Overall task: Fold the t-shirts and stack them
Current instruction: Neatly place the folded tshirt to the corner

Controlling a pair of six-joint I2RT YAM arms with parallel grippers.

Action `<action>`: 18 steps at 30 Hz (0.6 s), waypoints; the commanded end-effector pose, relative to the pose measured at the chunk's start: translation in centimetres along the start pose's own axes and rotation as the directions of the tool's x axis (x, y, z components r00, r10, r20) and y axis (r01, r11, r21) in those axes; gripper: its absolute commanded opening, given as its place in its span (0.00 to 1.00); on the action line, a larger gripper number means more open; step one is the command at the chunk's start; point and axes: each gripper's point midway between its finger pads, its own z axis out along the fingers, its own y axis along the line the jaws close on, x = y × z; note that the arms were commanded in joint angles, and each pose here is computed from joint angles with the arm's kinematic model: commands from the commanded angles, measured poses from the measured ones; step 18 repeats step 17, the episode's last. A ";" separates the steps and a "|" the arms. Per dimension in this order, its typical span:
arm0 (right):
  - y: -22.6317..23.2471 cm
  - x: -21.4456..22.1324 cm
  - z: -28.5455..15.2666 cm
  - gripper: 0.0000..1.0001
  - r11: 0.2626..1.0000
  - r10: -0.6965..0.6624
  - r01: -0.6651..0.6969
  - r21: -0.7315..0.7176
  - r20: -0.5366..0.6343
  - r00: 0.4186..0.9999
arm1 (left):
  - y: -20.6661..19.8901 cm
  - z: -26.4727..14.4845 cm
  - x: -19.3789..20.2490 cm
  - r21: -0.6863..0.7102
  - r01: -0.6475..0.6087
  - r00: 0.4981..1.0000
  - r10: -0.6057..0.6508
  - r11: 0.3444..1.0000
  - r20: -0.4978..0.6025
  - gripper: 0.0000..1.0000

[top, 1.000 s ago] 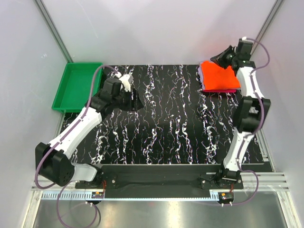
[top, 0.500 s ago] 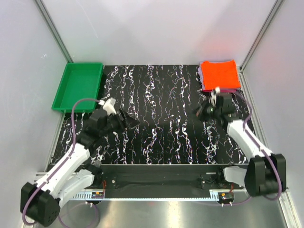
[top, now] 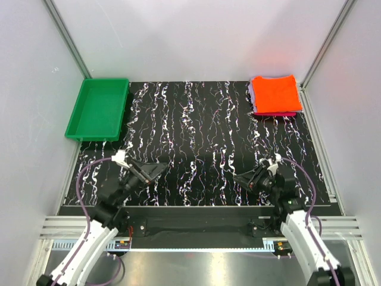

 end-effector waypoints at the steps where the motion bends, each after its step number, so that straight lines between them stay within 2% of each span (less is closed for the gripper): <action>1: -1.0 1.3 -0.4 0.37 0.997 0.074 -0.075 -0.018 -0.016 0.997 | 2.3 0.0 0.4 0.080 0.136 0.989 -0.141 0.987 0.052 0.75; 2: -0.6 1.6 -0.9 0.41 0.998 0.058 -0.058 -0.038 -0.017 0.998 | 1.7 -0.2 0.2 0.108 0.112 0.991 -0.119 0.988 0.061 0.75; 3: -0.5 1.7 -1.1 0.51 0.997 0.054 -0.054 -0.047 -0.011 0.999 | 1.8 -0.3 0.3 0.104 0.095 0.993 -0.102 0.990 0.061 0.75; 6: -1.0 2.1 -1.8 0.69 0.994 0.100 -0.099 -0.034 0.013 0.995 | 1.6 -0.6 0.2 0.116 0.065 0.995 -0.074 0.991 0.074 0.77; 7: -1.5 2.1 -1.9 0.84 0.993 0.119 -0.119 -0.019 0.027 0.992 | 2.1 -0.5 0.6 0.094 0.068 0.996 -0.074 0.993 0.054 0.77; 10: -3.1 2.7 -1.7 0.98 0.986 0.155 -0.155 0.063 0.002 0.988 | 2.9 -0.5 1.5 0.062 0.063 0.998 -0.064 0.996 0.012 0.77; 13: -3.5 3.1 -1.6 0.99 0.987 0.143 -0.141 0.080 -0.030 0.989 | 2.9 -0.5 1.5 0.065 0.057 0.998 -0.058 0.996 0.012 0.78; 18: -1.1 3.2 -1.9 1.00 0.996 0.077 -0.079 -0.032 -0.055 0.996 | 2.7 -0.6 1.4 0.073 0.066 0.998 -0.068 0.995 0.018 0.79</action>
